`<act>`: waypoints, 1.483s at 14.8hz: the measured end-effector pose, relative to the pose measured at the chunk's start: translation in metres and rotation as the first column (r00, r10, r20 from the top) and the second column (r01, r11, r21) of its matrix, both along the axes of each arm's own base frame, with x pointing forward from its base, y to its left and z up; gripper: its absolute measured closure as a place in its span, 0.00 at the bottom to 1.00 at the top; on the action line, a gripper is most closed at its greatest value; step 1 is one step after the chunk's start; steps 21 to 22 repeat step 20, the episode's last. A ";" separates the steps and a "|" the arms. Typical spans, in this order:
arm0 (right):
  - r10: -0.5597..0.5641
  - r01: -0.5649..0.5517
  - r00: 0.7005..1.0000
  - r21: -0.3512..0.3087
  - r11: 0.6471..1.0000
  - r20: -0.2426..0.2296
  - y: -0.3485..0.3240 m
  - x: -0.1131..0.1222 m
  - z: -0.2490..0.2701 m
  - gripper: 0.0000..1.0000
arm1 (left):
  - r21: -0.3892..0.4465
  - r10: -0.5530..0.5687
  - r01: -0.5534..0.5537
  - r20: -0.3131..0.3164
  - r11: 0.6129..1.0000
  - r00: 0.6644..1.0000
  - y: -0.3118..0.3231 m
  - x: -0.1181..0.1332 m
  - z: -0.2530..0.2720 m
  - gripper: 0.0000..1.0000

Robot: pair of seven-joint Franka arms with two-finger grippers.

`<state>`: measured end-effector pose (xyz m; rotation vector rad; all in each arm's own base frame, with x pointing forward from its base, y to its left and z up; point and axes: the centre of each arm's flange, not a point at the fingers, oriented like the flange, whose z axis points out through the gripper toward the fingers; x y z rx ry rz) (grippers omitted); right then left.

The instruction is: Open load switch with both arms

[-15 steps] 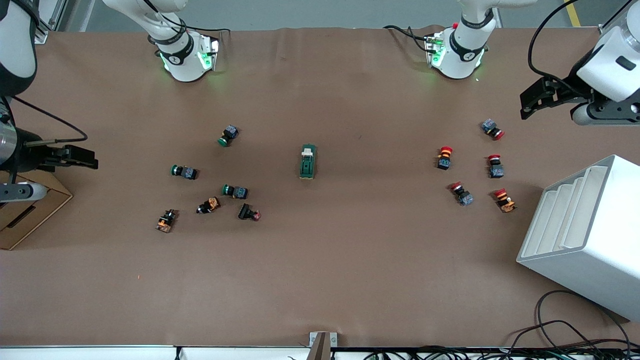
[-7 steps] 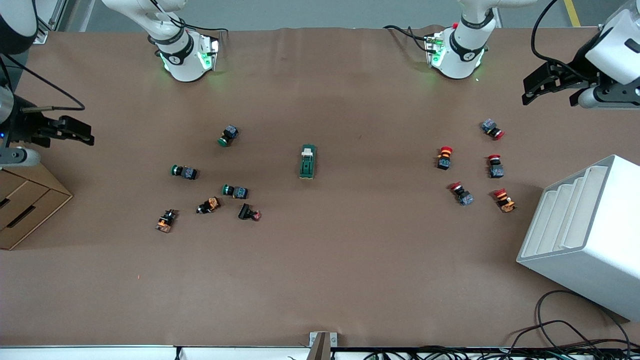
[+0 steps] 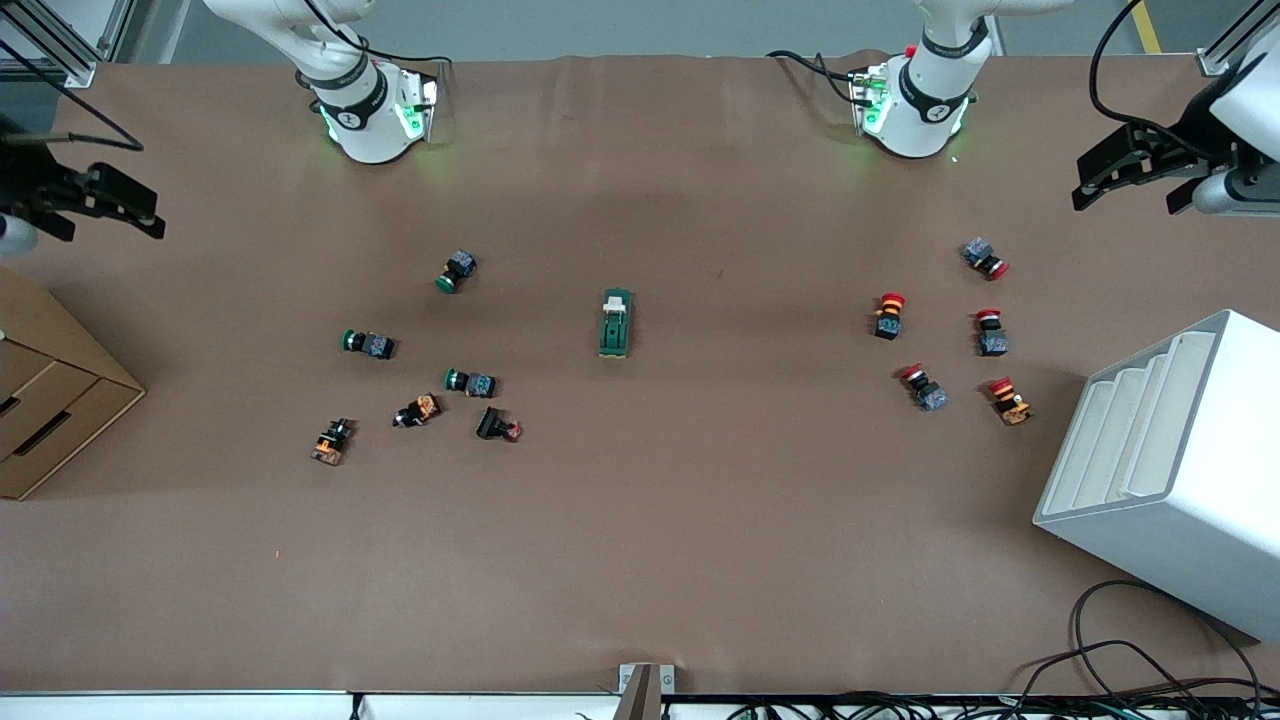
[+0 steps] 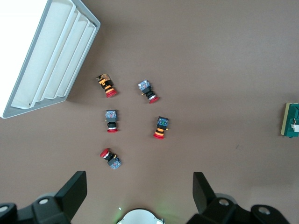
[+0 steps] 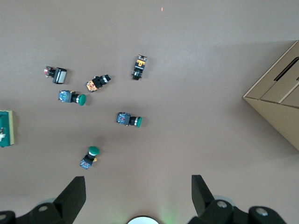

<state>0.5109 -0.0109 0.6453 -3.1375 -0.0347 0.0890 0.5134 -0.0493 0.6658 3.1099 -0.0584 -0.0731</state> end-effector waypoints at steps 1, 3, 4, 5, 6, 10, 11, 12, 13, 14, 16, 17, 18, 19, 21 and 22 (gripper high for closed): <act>-0.002 0.002 1.000 0.011 1.000 0.009 0.000 -0.006 0.005 0.00 | 0.000 0.002 -0.002 -0.001 1.000 1.000 0.001 0.000 -0.001 0.00; -0.005 0.004 1.000 0.020 1.000 0.019 -0.001 -0.012 0.009 0.00 | 0.001 -0.002 0.002 0.000 1.000 1.000 -0.001 0.001 -0.002 0.00; -0.006 0.005 1.000 0.020 1.000 0.021 -0.001 -0.012 0.010 0.00 | 0.004 -0.006 0.006 -0.001 1.000 1.000 -0.003 0.001 -0.003 0.00; -0.006 0.005 1.000 0.020 1.000 0.023 -0.001 -0.012 0.009 0.00 | 0.007 -0.009 0.009 -0.003 1.000 1.000 -0.005 0.001 -0.005 0.00; -0.006 0.006 1.000 0.021 1.000 0.021 -0.001 -0.012 0.009 0.00 | 0.009 -0.011 0.011 -0.004 1.000 1.000 -0.005 0.002 -0.006 0.00; -0.019 0.019 1.000 0.022 1.000 0.004 -0.001 -0.014 0.006 0.00 | 0.012 -0.026 0.026 0.008 1.000 1.000 -0.016 0.005 -0.005 0.00; -0.021 0.021 1.000 0.021 1.000 -0.001 -0.001 -0.014 0.006 0.00 | 0.017 -0.025 0.025 0.011 1.000 1.000 -0.022 0.005 -0.004 0.00; -0.022 0.022 1.000 0.021 1.000 -0.006 -0.001 -0.015 0.006 0.00 | 0.021 -0.018 0.018 0.013 1.000 1.000 -0.028 0.005 -0.003 0.00; -0.022 0.022 1.000 0.021 1.000 -0.008 -0.001 -0.017 0.008 0.00 | 0.025 -0.011 0.011 0.014 1.000 1.000 -0.032 0.005 -0.003 0.00; -0.022 0.022 1.000 0.021 1.000 -0.010 -0.001 -0.018 0.011 0.00 | 0.026 -0.007 0.007 0.014 1.000 1.000 -0.035 0.005 -0.003 0.00; -0.022 0.022 1.000 0.022 1.000 -0.017 -0.001 -0.021 0.014 0.00 | 0.026 -0.007 0.006 0.016 1.000 1.000 -0.036 0.006 -0.002 0.00; -0.022 0.022 1.000 0.022 1.000 -0.017 -0.001 -0.022 0.015 0.00 | 0.026 -0.007 0.006 0.017 1.000 1.000 -0.036 0.006 -0.002 0.00; -0.024 0.024 1.000 0.021 0.999 -0.017 -0.001 -0.022 0.015 0.00 | 0.027 -0.006 0.006 0.018 1.000 1.000 -0.036 0.006 -0.002 0.00; -0.033 0.033 0.999 0.020 0.999 -0.018 0.000 -0.022 0.015 0.00 | 0.028 -0.006 0.006 0.018 1.000 1.000 -0.036 0.006 -0.002 0.00; -0.042 0.042 0.999 0.019 0.999 -0.018 0.001 -0.022 0.016 0.00 | 0.028 -0.006 0.006 0.018 1.000 1.000 -0.036 0.006 -0.002 0.00; -0.042 0.042 0.999 0.019 0.999 -0.018 0.001 -0.022 0.016 0.00 | 0.028 -0.006 0.006 0.018 1.000 1.000 -0.036 0.006 -0.002 0.00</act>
